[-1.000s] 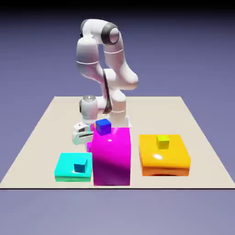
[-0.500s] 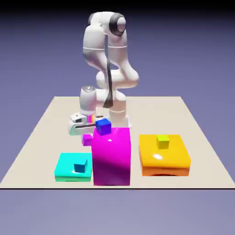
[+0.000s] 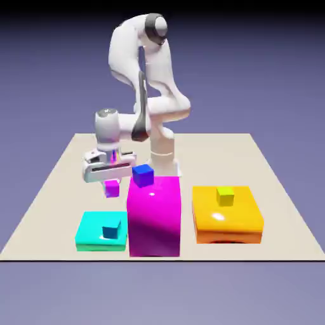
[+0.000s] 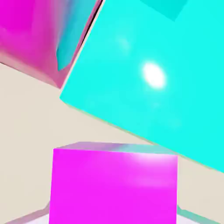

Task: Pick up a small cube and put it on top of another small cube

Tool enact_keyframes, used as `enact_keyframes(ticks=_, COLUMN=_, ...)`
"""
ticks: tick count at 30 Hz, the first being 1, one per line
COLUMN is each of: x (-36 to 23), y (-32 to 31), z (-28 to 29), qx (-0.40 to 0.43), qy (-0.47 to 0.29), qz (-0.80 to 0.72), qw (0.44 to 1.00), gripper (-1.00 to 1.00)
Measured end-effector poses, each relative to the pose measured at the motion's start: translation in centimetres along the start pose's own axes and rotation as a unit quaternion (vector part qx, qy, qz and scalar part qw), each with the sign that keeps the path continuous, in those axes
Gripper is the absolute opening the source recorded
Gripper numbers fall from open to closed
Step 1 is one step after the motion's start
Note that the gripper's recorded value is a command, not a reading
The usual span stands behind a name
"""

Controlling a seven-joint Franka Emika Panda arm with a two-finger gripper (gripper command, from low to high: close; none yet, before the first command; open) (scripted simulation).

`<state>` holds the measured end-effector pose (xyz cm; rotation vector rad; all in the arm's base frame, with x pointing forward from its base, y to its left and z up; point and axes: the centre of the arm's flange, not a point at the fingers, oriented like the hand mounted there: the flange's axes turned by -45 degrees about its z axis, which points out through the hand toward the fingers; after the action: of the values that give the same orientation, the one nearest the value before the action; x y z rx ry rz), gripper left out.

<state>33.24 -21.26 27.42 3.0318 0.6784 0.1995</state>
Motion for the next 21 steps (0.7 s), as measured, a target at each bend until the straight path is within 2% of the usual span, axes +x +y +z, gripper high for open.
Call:
enact_keyframes(ticks=8, x=8.5, y=-0.3, z=-8.4, qx=0.031, qy=0.001, qz=-0.186, qw=0.982, gripper=-1.0)
enact_keyframes(ticks=16, x=15.3, y=-5.5, z=-19.1, qx=0.066, qy=0.016, qz=-0.393, qw=0.917, gripper=-1.0)
enact_keyframes(ticks=17, x=15.9, y=-7.4, z=-18.2, qx=0.073, qy=0.003, qz=-0.432, qw=0.899, gripper=-1.0)
enact_keyframes(ticks=18, x=15.9, y=-7.4, z=-18.2, qx=0.073, qy=0.003, qz=-0.432, qw=0.899, gripper=-1.0)
enact_keyframes(ticks=21, x=15.7, y=-7.9, z=-13.5, qx=0.073, qy=0.003, qz=-0.432, qw=0.899, gripper=-1.0)
